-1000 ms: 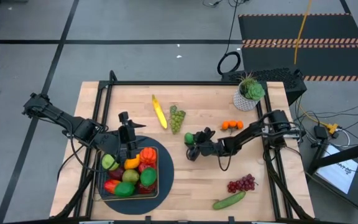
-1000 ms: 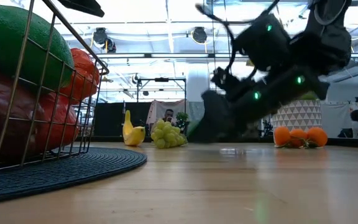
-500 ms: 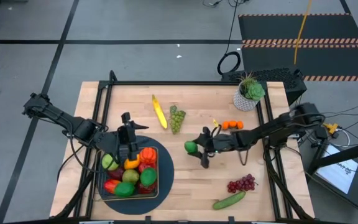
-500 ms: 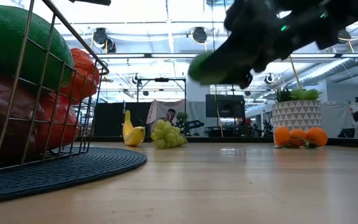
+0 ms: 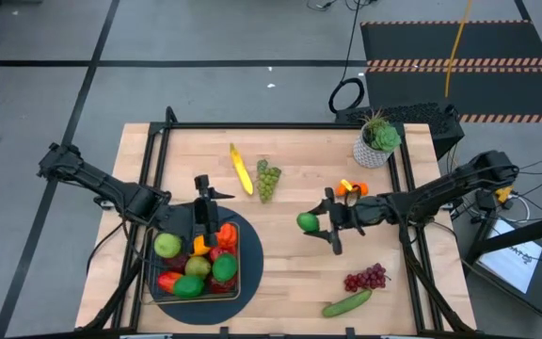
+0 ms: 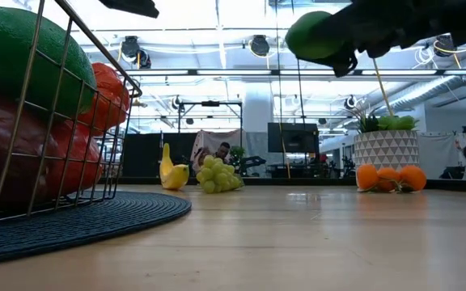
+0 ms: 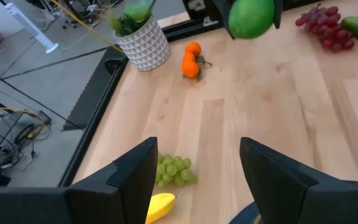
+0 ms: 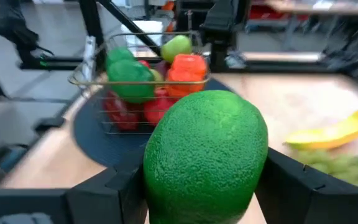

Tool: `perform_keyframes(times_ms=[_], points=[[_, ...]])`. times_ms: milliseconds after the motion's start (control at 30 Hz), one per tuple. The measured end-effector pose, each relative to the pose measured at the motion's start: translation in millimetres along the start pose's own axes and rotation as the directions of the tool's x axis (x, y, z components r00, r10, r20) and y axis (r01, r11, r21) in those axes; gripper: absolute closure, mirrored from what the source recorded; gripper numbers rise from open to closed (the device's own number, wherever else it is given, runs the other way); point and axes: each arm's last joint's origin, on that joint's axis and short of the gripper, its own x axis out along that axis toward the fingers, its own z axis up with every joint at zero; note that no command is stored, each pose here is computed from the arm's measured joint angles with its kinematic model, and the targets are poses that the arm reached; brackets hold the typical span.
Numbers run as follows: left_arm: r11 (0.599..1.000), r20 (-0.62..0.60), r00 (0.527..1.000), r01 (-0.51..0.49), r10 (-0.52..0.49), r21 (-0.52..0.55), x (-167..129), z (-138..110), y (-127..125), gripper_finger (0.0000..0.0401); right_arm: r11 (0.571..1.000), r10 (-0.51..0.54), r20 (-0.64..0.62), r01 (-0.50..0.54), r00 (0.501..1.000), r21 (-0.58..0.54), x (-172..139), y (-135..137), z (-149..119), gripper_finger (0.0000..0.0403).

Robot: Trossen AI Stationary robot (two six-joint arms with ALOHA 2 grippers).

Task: Build produce basket
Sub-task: Put the lime into the gold wire basket

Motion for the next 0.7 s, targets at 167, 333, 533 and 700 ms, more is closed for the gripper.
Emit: perform_keyframes(times_ms=[167, 333, 533, 700], points=[[1.0, -0.006, 1.0, -0.011, 0.011, -0.004, 2.4, -0.3, 1.8, 0.0173, 0.987, -0.079, 0.017, 0.081, 0.997, -0.136, -10.6, -4.8, -4.8, 0.0175], [1.0, -0.005, 1.0, -0.012, 0.012, -0.006, 2.6, -0.1, 2.1, 0.0174, 0.993, -0.109, 0.031, 0.11, 0.994, -0.036, -16.8, -8.9, -9.9, 0.0175], [1.0, 0.016, 1.0, -0.013, 0.013, -0.021, 2.6, 2.3, 2.2, 0.0173, 0.96, -0.121, 0.097, 0.092, 0.988, 0.264, -18.9, -12.9, -10.4, 0.0175], [1.0, 0.022, 1.0, -0.012, 0.012, -0.022, 2.5, 3.0, 2.2, 0.0173, 0.893, -0.121, 0.125, 0.053, 0.985, 0.447, -20.7, -13.4, -12.9, 0.0175]])
